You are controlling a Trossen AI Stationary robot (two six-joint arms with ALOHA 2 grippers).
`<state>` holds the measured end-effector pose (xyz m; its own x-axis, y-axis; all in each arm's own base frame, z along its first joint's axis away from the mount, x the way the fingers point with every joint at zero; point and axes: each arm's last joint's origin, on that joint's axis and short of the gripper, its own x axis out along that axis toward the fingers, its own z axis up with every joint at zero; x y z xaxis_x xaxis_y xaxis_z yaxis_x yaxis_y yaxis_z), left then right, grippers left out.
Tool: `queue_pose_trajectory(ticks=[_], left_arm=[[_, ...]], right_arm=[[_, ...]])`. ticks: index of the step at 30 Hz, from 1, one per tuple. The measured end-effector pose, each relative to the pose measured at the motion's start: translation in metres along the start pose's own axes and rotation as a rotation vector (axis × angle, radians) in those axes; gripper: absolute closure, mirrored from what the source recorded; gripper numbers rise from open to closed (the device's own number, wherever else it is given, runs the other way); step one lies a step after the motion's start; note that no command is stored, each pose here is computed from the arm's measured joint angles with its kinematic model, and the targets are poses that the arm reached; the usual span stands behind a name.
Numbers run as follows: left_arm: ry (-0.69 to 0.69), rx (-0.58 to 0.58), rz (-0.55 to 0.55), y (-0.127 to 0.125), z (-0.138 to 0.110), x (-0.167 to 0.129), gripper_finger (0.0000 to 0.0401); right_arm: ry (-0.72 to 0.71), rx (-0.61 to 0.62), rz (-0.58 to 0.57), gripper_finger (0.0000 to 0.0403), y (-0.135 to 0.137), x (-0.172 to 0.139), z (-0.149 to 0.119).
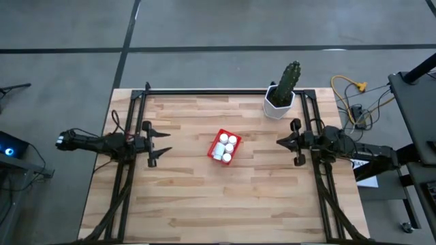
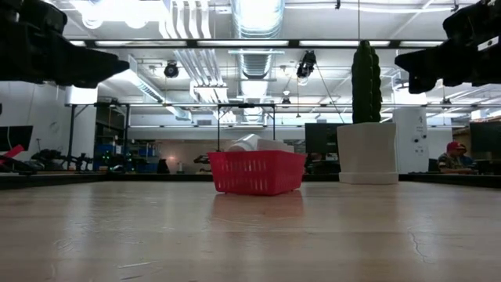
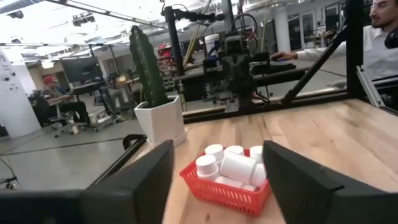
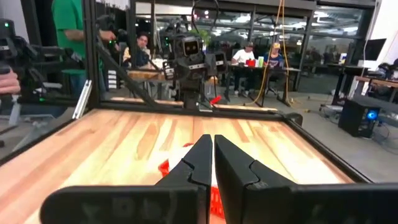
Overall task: Pick and place pill bottles into a basket
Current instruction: Return to Home Position
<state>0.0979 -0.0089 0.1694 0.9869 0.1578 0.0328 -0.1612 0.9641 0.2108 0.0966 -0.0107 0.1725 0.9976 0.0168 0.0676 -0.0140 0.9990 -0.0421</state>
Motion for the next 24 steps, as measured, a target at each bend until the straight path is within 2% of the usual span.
queue_pose_trajectory(ticks=[3,10,11,16,24], left_arm=[[0.008,0.004,-0.001,-0.0003,-0.0007,0.0003,0.022],[0.066,0.023,-0.024,-0.003,-0.0056,0.0037,0.038],[0.07,0.015,-0.037,-0.0036,-0.006,0.004,0.039],[0.081,-0.122,-0.044,-0.0042,-0.0068,0.0045,0.039],[0.048,-0.198,-0.09,-0.0044,-0.0042,0.0022,0.0399]], right_arm=[[0.023,0.004,0.001,0.0394,0.0001,0.0,-0.0022],[0.032,0.005,0.001,0.0394,0.0001,-0.0001,-0.0032],[0.033,0.001,0.001,0.0394,0.0001,-0.0001,-0.0032],[0.034,0.001,0.002,0.0394,0.0001,0.0,-0.0033],[0.034,0.0,0.003,0.0394,0.0001,0.0001,-0.0033]])
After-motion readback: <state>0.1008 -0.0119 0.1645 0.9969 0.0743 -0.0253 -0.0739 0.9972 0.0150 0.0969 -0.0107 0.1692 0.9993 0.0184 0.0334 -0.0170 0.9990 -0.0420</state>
